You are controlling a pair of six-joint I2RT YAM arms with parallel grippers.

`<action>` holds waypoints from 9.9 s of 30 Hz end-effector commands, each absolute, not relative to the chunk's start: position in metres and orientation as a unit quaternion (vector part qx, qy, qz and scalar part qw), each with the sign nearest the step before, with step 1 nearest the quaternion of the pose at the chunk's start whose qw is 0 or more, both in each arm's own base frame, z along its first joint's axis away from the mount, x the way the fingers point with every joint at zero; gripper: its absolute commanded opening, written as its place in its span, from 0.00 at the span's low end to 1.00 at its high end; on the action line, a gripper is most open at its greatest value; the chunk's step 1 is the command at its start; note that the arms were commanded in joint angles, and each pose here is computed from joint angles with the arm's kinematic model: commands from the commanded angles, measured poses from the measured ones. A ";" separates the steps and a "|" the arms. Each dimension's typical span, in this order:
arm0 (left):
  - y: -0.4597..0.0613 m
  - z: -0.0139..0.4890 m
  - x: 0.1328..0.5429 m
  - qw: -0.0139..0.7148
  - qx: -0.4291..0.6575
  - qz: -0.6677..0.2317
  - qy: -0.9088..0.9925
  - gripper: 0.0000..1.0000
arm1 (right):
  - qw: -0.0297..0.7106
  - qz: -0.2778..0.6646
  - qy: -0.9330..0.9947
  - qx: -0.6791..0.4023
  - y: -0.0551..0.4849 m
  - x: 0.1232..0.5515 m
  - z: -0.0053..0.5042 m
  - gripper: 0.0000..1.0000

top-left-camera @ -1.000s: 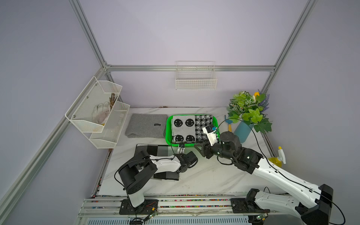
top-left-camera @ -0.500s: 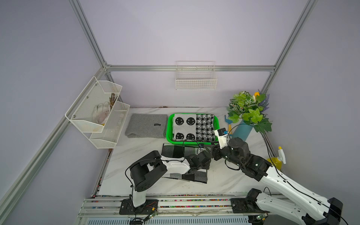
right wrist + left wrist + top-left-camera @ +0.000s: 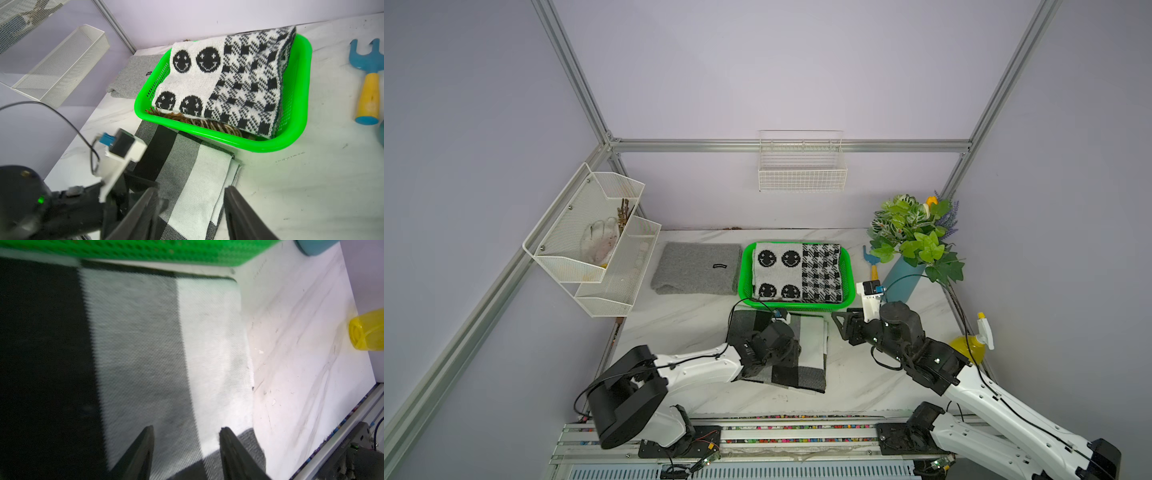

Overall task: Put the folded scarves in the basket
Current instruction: Pick up the scarf at the center of the board, then place the scarf in the basket, then move the scarf to the center of the board.

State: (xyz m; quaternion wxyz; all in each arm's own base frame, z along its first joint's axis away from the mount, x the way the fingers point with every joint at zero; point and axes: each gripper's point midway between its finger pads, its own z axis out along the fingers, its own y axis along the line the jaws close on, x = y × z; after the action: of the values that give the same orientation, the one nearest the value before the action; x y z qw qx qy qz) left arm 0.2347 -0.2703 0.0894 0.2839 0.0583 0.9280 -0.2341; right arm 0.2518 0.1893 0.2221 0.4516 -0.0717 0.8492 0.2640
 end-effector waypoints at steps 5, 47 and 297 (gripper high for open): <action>-0.176 0.114 0.262 0.333 -0.020 -0.200 0.921 0.60 | 0.358 0.296 0.883 -0.069 0.213 0.248 0.147 0.58; -0.122 0.012 0.284 0.210 -0.117 -0.289 0.927 0.62 | 0.164 0.374 0.910 -0.066 0.227 0.244 0.029 0.64; -0.066 -0.005 0.452 0.188 -0.084 -0.059 0.977 0.43 | 0.473 0.215 0.839 -0.162 0.236 0.310 0.268 0.42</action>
State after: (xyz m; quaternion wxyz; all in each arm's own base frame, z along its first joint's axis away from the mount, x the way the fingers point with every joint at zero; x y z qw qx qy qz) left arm 0.4969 -0.0569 0.0399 0.2916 -0.0809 0.9521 -0.0430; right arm 0.3133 0.2343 0.2595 0.4616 -0.1666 0.8480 0.2003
